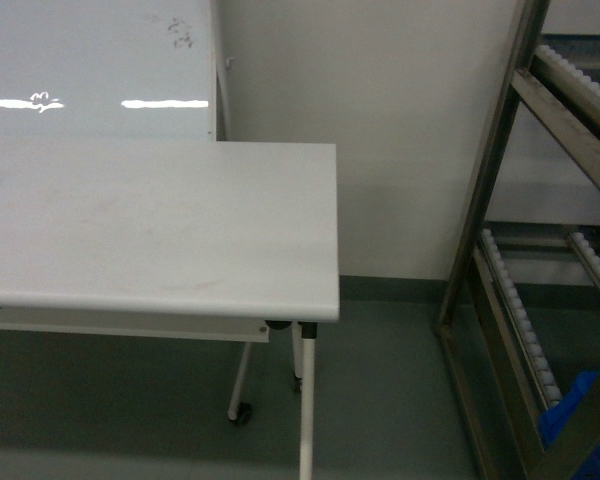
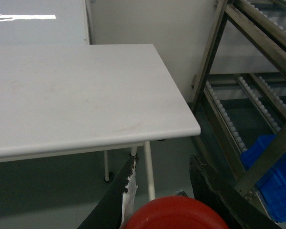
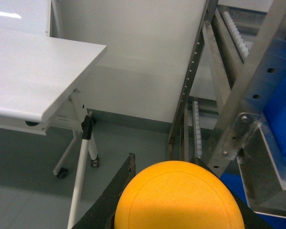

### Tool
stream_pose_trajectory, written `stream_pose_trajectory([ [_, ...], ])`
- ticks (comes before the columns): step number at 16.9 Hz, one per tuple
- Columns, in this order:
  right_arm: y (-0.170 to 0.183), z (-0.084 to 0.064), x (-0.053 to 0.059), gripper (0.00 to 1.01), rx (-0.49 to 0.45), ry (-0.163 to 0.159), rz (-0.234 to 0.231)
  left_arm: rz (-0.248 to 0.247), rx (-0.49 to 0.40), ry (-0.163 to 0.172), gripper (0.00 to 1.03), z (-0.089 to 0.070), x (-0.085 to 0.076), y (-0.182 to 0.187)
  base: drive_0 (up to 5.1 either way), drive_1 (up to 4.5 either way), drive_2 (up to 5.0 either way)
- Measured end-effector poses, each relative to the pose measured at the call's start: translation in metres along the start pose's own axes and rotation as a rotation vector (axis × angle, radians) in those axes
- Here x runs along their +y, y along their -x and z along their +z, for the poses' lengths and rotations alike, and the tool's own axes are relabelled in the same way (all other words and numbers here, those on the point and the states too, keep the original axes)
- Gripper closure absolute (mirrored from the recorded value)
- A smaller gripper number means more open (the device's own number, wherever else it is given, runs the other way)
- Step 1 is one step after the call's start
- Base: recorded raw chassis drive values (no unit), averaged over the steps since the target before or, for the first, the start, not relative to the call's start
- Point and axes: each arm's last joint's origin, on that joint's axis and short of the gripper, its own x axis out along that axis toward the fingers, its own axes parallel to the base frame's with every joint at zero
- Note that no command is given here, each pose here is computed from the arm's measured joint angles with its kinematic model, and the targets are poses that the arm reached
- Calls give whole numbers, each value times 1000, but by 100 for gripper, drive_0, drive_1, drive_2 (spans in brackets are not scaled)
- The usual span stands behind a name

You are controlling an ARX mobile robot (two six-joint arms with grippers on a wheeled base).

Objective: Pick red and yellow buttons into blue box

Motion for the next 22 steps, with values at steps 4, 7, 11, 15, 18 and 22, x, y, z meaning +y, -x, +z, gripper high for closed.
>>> stream_pose_trajectory([
  [4,0,0,0,71,1,0,1,-1,2,0,73,0,0,0,499,-247,-247],
  [7,0,0,0,71,0,0,1,-1,2,0,73,0,0,0,504,-241,-241],
  [11,0,0,0,71,1,0,0,-1,3,-1,73,0,0,0,509,-238,-238],
  [15,0,0,0,71,-2,0,-1,-2,1,0,73,0,0,0,508,-237,-237],
  [18,0,0,0,71,0,0,-1,-2,3,-1,73,0,0,0,507,-238,-238],
  [22,0,0,0,71,1,0,-1,-1,1,0,73,0,0,0,504,-242,-242],
])
